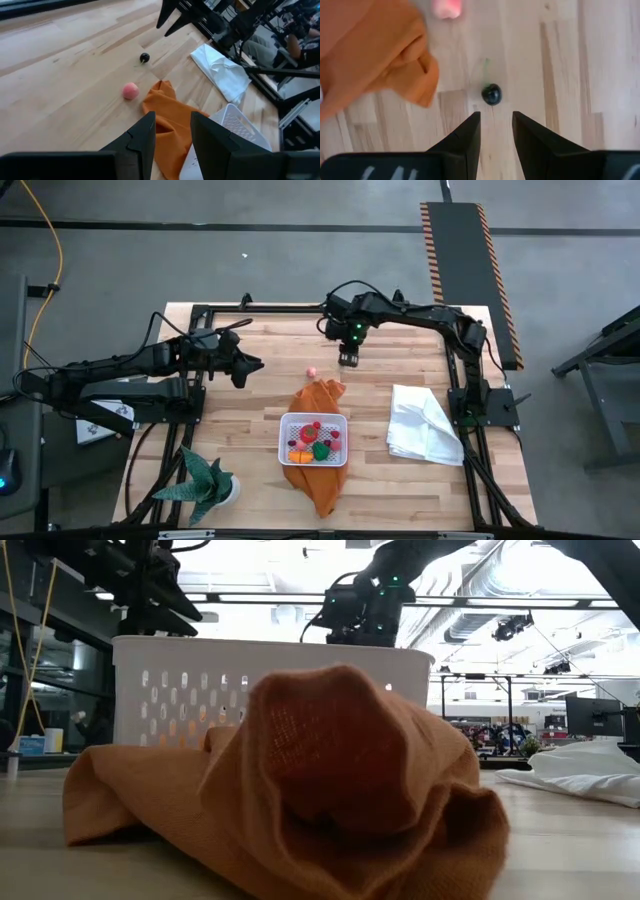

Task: Pick and placing Produce into tupperware
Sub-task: Put the black berry into the white basket

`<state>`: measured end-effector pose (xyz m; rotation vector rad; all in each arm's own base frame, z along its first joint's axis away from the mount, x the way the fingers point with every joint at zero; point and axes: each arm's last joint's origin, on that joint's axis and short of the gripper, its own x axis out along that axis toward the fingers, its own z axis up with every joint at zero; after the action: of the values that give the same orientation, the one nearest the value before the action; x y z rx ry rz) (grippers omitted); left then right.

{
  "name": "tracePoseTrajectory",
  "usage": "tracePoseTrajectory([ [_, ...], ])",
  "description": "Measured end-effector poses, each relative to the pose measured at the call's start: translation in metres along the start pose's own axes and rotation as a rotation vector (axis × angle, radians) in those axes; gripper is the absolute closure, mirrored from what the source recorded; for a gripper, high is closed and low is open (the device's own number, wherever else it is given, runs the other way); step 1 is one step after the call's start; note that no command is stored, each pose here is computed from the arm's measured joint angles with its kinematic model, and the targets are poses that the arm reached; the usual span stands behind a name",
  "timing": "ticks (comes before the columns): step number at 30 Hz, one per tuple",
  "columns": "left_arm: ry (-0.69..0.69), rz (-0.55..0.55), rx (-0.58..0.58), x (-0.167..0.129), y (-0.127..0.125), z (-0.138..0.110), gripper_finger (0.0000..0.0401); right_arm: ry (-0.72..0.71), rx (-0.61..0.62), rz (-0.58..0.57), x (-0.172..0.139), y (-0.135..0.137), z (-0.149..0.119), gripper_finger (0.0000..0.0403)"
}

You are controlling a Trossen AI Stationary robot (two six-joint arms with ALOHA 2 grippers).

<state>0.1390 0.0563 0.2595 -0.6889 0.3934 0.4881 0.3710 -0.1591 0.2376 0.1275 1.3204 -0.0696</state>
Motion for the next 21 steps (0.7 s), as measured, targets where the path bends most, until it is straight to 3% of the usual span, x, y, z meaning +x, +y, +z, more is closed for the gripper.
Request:
tracePoseTrajectory([
  [7,-0.004,0.006,-0.032,0.000,0.000,0.000,0.0290,-0.003,-0.179,0.034,0.000,0.001,-0.001,0.0290],
  [15,-0.004,0.006,-0.041,0.000,0.000,0.000,0.0290,-0.014,-0.190,0.024,0.011,-0.006,-0.001,0.0228],
  [21,-0.004,0.006,-0.041,0.000,0.000,0.000,0.0290,-0.022,-0.196,0.020,0.023,-0.007,-0.004,0.0214],
])
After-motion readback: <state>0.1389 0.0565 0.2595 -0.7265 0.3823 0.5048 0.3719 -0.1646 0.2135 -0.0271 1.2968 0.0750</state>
